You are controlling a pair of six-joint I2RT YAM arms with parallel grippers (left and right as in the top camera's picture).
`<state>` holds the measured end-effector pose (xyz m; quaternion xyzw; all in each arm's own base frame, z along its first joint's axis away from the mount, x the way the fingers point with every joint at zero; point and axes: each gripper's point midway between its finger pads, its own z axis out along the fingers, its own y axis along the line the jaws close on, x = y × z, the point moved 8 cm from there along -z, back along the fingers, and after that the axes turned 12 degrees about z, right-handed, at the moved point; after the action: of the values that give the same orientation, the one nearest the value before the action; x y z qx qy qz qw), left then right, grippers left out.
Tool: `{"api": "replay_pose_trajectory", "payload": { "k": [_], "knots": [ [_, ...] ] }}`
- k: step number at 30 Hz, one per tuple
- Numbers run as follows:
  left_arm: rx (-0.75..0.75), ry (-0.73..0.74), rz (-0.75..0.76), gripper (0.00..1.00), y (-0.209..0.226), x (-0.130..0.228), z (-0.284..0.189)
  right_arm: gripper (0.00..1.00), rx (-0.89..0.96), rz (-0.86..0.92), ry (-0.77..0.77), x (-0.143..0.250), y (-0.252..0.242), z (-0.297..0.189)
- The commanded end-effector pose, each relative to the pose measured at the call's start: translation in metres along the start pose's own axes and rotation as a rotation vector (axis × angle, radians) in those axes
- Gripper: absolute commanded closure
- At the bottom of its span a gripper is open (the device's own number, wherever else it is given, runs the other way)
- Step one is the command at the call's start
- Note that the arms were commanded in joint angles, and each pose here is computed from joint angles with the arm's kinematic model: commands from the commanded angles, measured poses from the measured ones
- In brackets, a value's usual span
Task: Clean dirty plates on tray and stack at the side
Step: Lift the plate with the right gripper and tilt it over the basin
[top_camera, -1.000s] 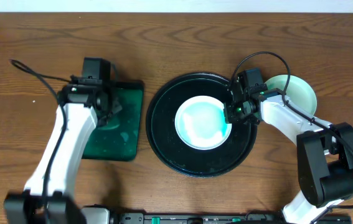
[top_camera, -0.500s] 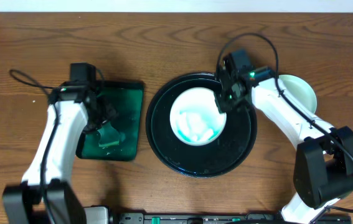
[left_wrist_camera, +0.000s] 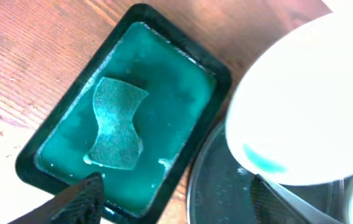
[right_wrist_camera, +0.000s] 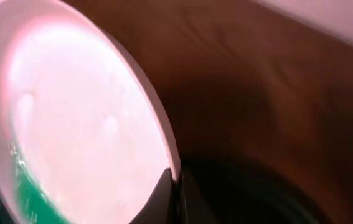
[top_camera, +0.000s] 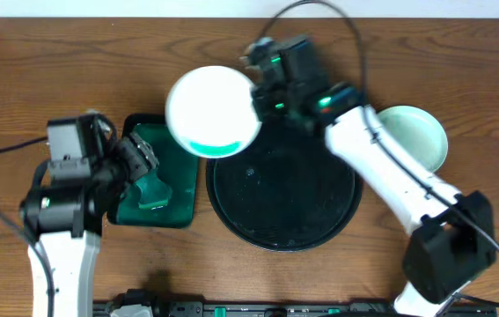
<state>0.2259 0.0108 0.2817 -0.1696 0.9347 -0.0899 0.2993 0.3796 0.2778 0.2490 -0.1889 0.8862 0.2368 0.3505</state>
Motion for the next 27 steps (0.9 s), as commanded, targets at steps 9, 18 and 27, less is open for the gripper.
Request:
{"api": "replay_pose_trajectory", "payload": {
  "k": [9, 18, 27],
  "knots": [
    [0.024, -0.047, 0.009, 0.22, -0.002, 0.006, -0.028, 0.99, 0.231, -0.304, -0.279, 0.001, 0.085, 0.040],
    [0.020, -0.033, 0.007, 0.21, -0.001, 0.008, -0.027, 0.99, 0.291, -0.542, -0.355, 0.002, 0.128, 0.023],
    [0.020, -0.033, 0.007, 0.21, -0.001, 0.008, -0.027, 0.99, 0.352, -0.534, -0.419, -0.012, 0.135, -0.008]
  ]
}}
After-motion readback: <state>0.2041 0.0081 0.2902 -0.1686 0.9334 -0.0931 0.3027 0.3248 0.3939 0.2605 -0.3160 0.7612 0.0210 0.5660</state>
